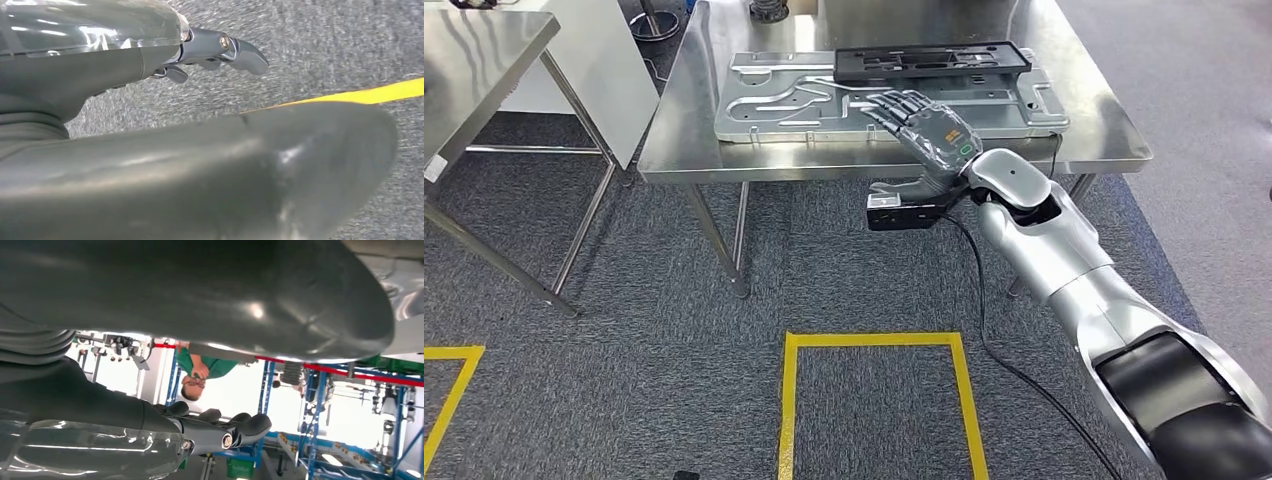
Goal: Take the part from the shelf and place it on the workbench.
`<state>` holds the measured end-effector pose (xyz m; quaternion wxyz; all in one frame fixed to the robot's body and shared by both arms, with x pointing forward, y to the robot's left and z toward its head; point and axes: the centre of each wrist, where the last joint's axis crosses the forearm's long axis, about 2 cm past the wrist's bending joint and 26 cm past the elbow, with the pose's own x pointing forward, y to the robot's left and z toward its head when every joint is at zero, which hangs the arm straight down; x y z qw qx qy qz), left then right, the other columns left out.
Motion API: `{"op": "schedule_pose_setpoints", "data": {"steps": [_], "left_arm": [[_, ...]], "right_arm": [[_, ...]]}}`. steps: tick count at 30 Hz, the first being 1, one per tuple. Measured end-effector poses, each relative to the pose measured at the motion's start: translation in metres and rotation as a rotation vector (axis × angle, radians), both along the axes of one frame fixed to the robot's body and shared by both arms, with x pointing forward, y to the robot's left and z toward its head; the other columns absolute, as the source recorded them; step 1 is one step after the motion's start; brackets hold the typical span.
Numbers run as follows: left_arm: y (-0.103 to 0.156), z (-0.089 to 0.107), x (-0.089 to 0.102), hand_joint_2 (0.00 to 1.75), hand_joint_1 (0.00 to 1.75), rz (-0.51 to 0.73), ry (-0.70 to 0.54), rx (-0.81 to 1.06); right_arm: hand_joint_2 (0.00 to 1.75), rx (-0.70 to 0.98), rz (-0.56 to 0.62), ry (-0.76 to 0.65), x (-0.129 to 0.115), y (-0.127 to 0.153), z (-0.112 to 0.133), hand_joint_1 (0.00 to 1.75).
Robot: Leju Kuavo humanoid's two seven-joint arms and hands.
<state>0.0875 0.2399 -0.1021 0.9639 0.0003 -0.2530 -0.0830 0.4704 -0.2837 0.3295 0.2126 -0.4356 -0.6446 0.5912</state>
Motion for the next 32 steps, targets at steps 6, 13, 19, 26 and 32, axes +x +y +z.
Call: {"op": "schedule_pose_setpoints", "data": {"steps": [6,13,19,26,32], "left_arm": [[0.0,0.0,0.002,0.0,0.0,-0.004,-0.003,-0.001],[0.0,0.0,0.001,0.0,0.0,-0.005,0.0,-0.002],[0.0,0.0,0.001,0.0,0.0,-0.003,0.0,-0.002],[0.0,0.0,-0.001,0.0,0.0,-0.002,0.007,-0.001],[0.004,0.0,0.001,0.0,0.0,0.001,-0.002,0.007]], "right_arm": [[0.0,0.004,-0.007,0.002,-0.001,0.001,-0.003,0.0],[0.0,0.029,0.0,0.016,-0.003,0.013,-0.011,0.0],[0.0,0.028,-0.005,0.0,-0.003,0.014,-0.006,0.0],[0.0,0.018,-0.018,0.002,-0.003,0.007,-0.008,0.0],[0.0,-0.005,-0.045,-0.007,-0.004,0.003,-0.011,0.0]]}}
